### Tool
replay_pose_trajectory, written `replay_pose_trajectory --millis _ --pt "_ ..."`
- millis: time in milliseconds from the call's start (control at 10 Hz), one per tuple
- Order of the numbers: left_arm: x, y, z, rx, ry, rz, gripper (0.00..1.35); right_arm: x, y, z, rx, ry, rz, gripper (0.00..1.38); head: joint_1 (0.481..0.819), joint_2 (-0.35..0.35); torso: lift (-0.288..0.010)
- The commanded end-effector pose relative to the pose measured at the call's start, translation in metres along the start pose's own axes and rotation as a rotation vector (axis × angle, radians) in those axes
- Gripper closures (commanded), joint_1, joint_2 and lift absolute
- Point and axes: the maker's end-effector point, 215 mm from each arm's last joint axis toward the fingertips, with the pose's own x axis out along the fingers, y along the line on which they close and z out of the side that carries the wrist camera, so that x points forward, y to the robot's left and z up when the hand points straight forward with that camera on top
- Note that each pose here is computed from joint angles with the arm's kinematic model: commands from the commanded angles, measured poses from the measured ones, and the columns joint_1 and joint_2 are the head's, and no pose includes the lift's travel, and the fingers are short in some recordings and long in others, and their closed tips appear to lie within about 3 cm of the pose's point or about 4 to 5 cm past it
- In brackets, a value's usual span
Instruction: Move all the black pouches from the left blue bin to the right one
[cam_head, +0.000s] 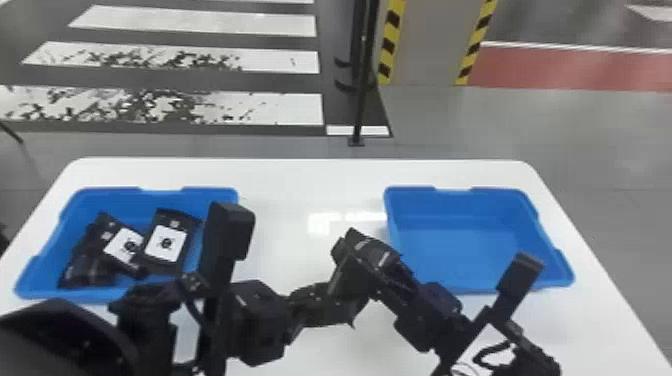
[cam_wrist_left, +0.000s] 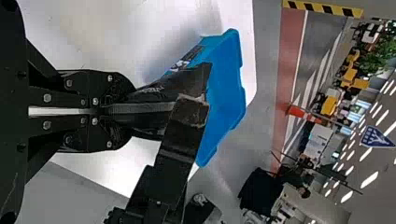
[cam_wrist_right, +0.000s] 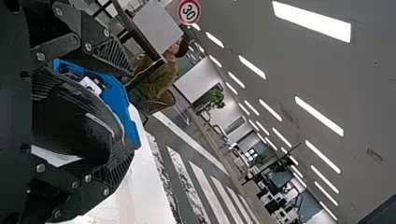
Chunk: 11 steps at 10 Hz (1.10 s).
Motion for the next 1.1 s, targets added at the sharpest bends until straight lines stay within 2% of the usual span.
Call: replay_pose_trajectory --millis 0,200,300,400,500,600,800,1000 --pt "0.0 0.0 0.002 0.003 -0.004 -0.002 1.21 0.0 0.001 -0.003 0.014 0.005 0.003 1.22 0.695 -0.092 -0.14" --pt "0.0 -0.002 0.003 0.002 -0.01 -0.006 1.21 0.0 0.001 0.006 -0.004 -0.022 0.002 1.28 0.695 -0.092 -0.14" --pt "0.001 -0.005 0.003 -0.003 -0.014 -0.015 1.14 0.0 0.001 0.006 -0.003 -0.023 0.003 1.28 0.695 -0.094 -0.14" --pt "0.001 -0.003 -0.002 -0.024 -0.009 -0.016 0.73 0.0 0.001 0.008 -0.004 -0.028 0.002 1.28 0.695 -0.097 -0.14" --pt "-0.001 0.0 -0.004 -0.035 -0.009 -0.012 0.23 -0.001 -0.006 0.016 -0.017 -0.037 -0.009 1.28 0.695 -0.099 -0.14" --pt "-0.003 0.002 -0.01 -0.05 -0.005 -0.005 0.05 -0.003 -0.02 0.029 -0.045 -0.051 -0.031 1.28 0.695 -0.103 -0.14" --pt "-0.008 0.009 -0.013 -0.065 -0.013 0.012 0.18 -0.017 -0.073 0.06 -0.147 -0.054 -0.132 1.28 0.695 -0.122 -0.14" --pt "-0.014 0.013 -0.014 -0.08 -0.021 0.023 0.18 -0.035 -0.138 0.096 -0.241 -0.05 -0.254 1.28 0.695 -0.181 -0.14"
